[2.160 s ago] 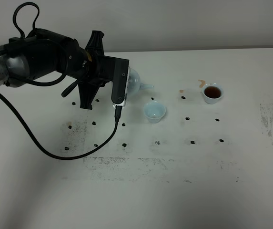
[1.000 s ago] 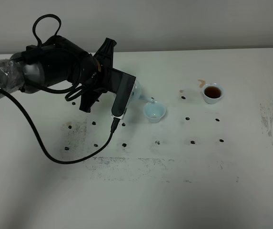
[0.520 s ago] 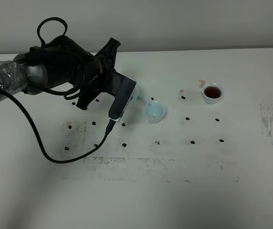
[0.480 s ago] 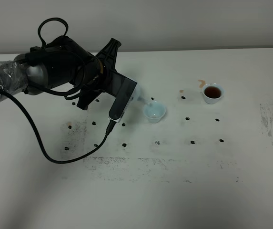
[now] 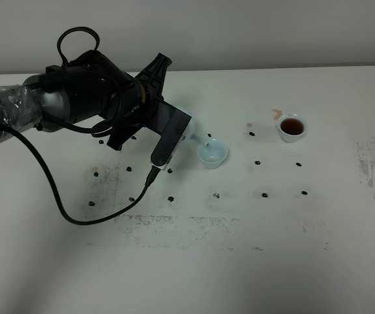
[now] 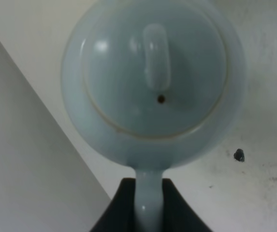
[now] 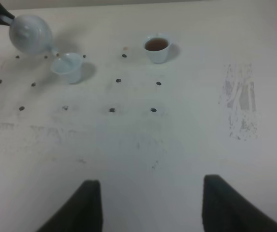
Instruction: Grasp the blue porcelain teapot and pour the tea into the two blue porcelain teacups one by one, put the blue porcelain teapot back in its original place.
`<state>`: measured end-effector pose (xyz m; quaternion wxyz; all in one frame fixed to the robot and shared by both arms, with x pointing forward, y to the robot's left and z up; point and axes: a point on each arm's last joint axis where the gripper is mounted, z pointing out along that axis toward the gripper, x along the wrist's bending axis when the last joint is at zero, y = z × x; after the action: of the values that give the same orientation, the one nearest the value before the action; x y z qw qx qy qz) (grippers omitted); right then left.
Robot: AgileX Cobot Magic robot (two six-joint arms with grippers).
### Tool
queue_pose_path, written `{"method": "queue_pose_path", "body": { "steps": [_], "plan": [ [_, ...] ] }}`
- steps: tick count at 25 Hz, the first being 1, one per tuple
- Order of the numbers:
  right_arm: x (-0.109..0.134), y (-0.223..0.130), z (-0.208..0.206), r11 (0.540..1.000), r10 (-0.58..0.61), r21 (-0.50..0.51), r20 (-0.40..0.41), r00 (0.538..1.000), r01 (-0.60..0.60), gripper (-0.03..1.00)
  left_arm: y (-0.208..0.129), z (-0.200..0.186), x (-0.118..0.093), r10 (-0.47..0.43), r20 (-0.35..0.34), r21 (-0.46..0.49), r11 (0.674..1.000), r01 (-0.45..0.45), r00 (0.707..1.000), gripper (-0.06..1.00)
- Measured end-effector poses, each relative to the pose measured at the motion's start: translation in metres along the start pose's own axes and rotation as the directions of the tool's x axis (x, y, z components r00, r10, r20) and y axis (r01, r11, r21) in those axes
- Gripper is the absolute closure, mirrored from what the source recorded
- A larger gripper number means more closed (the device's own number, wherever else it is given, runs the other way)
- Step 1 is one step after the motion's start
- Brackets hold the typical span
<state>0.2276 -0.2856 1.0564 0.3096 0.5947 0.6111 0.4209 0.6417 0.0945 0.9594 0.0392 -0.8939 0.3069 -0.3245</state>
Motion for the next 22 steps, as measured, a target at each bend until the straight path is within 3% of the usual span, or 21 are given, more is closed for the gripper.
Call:
{"method": "queue_pose_path", "body": {
  "steps": [13, 22],
  "plan": [
    [0.000, 0.000, 0.000, 1.000, 0.000, 0.000, 0.000, 1.000, 0.000, 0.48, 0.007, -0.002, 0.003, 0.052, -0.010, 0.011, 0.999, -0.052, 0.999, 0.86],
    [0.000, 0.000, 0.000, 1.000, 0.000, 0.000, 0.000, 1.000, 0.000, 0.48, 0.003, -0.011, 0.018, 0.060, -0.034, 0.071, 0.996, -0.057, 0.998, 0.86]
  ]
}}
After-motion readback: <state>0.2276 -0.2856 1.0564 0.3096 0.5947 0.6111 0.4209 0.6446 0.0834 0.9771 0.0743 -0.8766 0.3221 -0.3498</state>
